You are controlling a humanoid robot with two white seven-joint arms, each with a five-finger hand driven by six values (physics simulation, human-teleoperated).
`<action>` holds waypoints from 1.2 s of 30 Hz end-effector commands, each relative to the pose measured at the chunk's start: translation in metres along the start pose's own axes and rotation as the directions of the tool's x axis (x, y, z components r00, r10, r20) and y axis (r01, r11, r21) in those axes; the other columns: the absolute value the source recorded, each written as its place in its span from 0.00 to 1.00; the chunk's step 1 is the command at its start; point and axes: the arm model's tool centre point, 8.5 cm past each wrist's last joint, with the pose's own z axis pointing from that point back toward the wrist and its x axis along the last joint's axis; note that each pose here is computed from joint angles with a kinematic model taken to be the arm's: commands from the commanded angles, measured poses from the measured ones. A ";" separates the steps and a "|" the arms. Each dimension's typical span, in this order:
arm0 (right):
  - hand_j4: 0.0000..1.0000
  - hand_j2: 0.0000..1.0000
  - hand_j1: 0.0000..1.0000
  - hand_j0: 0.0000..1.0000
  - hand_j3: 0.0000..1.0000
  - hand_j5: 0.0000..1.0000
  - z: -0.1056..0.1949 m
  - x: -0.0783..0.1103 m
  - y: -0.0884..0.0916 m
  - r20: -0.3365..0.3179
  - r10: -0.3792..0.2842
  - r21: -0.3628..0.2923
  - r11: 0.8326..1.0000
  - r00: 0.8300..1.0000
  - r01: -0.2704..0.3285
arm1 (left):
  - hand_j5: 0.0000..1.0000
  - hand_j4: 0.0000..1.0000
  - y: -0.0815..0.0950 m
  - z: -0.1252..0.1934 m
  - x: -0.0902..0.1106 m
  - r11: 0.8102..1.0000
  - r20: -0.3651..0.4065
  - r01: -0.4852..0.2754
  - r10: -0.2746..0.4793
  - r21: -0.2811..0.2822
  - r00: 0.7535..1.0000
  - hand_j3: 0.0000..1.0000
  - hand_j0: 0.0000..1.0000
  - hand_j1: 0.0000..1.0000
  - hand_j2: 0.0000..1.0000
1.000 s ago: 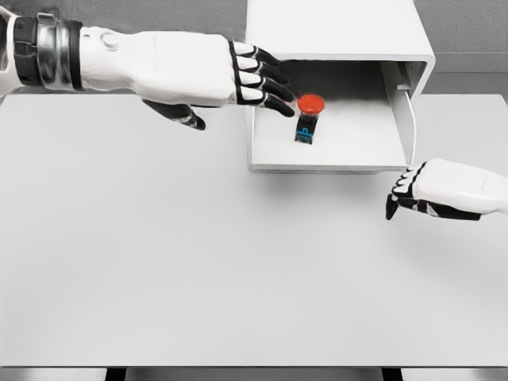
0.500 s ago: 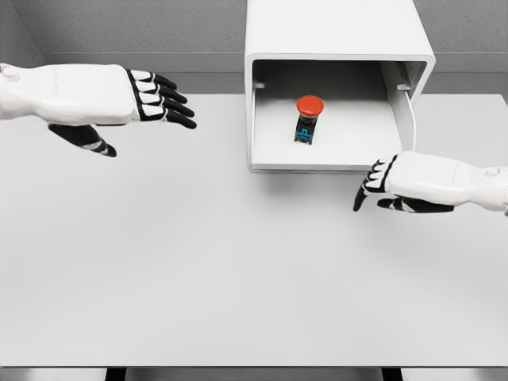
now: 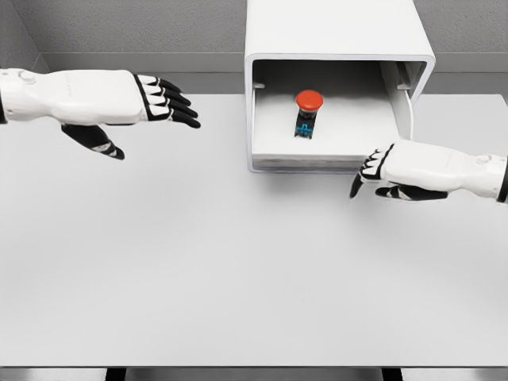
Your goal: Slide open multi-storey tabletop storage cabinets and put open load switch and slide close multi-storey tabletop storage cabinets
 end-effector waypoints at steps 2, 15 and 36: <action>0.58 0.58 0.58 0.58 0.58 0.58 0.000 -0.010 0.002 -0.020 -0.028 -0.011 1.000 0.999 0.028 | 1.00 1.00 -0.004 0.004 -0.009 1.000 -0.025 -0.024 0.024 0.001 0.999 1.00 1.00 1.00 1.00; 0.59 0.59 0.59 0.59 0.59 0.59 -0.041 -0.024 -0.004 0.010 -0.044 0.009 0.999 0.999 0.043 | 1.00 1.00 0.003 -0.003 -0.007 1.000 -0.006 -0.015 0.015 0.016 1.000 1.00 1.00 1.00 1.00; 1.00 1.00 1.00 1.00 1.00 1.00 -0.036 -0.003 -0.027 0.047 0.057 0.006 0.998 0.997 -0.058 | 1.00 1.00 -0.002 -0.005 -0.006 1.000 -0.001 -0.024 0.024 0.012 1.000 1.00 1.00 1.00 1.00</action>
